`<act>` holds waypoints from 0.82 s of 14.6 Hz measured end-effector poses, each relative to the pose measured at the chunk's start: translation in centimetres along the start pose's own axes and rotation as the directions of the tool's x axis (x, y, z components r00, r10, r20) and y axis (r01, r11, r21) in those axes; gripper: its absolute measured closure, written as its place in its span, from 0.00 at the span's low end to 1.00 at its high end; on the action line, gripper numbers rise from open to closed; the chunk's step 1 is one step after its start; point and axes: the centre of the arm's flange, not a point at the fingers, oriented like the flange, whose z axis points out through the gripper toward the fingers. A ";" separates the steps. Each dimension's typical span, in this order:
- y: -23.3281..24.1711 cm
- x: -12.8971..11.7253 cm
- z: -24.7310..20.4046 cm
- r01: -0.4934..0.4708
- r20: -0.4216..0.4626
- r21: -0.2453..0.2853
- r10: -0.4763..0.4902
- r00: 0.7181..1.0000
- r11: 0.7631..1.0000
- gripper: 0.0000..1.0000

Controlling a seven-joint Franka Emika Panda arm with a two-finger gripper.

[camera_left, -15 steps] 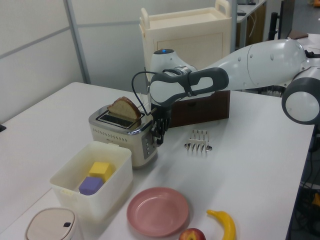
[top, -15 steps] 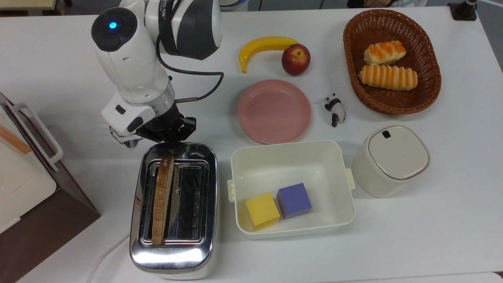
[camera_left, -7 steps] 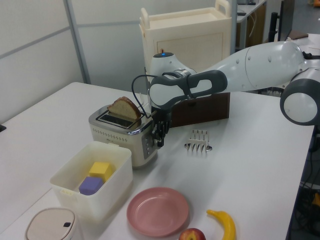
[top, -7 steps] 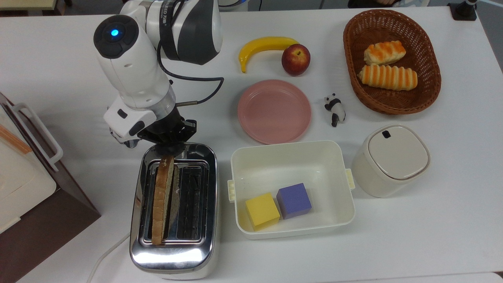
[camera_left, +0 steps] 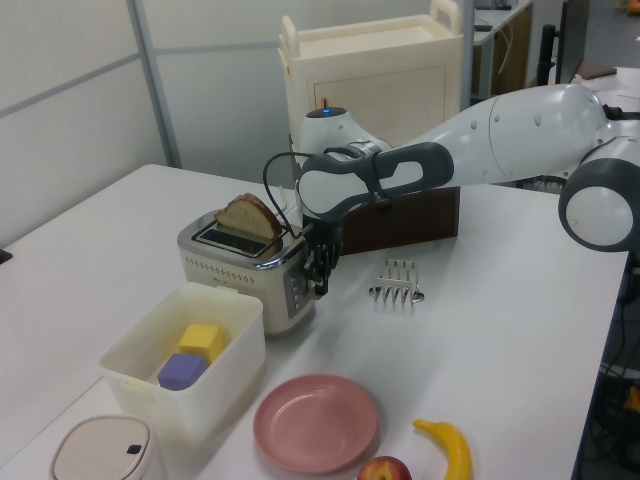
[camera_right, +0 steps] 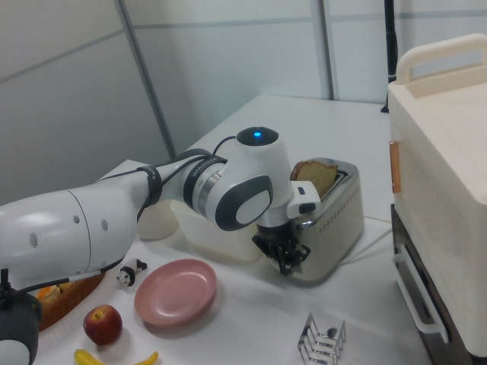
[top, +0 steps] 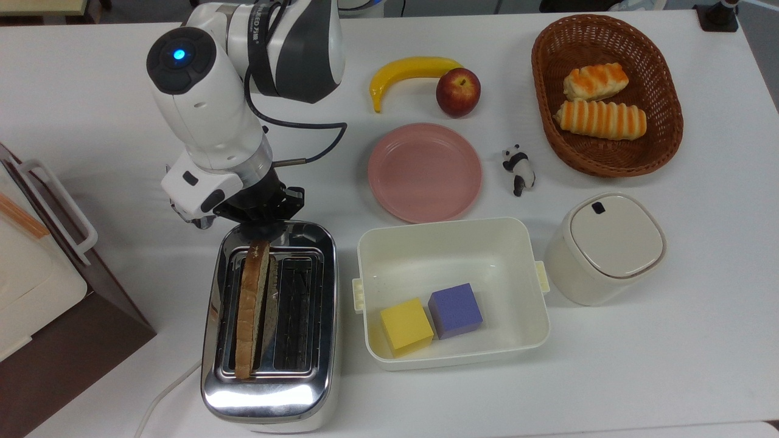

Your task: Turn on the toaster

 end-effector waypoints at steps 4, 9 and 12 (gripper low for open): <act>0.0 0.0 -0.1 0.000 -0.002 -0.002 0.000 1.000 1.000 0.98; 0.3 -0.3 -3.5 0.005 -0.018 -0.027 -0.006 1.000 1.000 0.96; 0.1 -1.7 -9.5 0.016 -0.014 -0.063 -0.017 1.000 0.998 0.85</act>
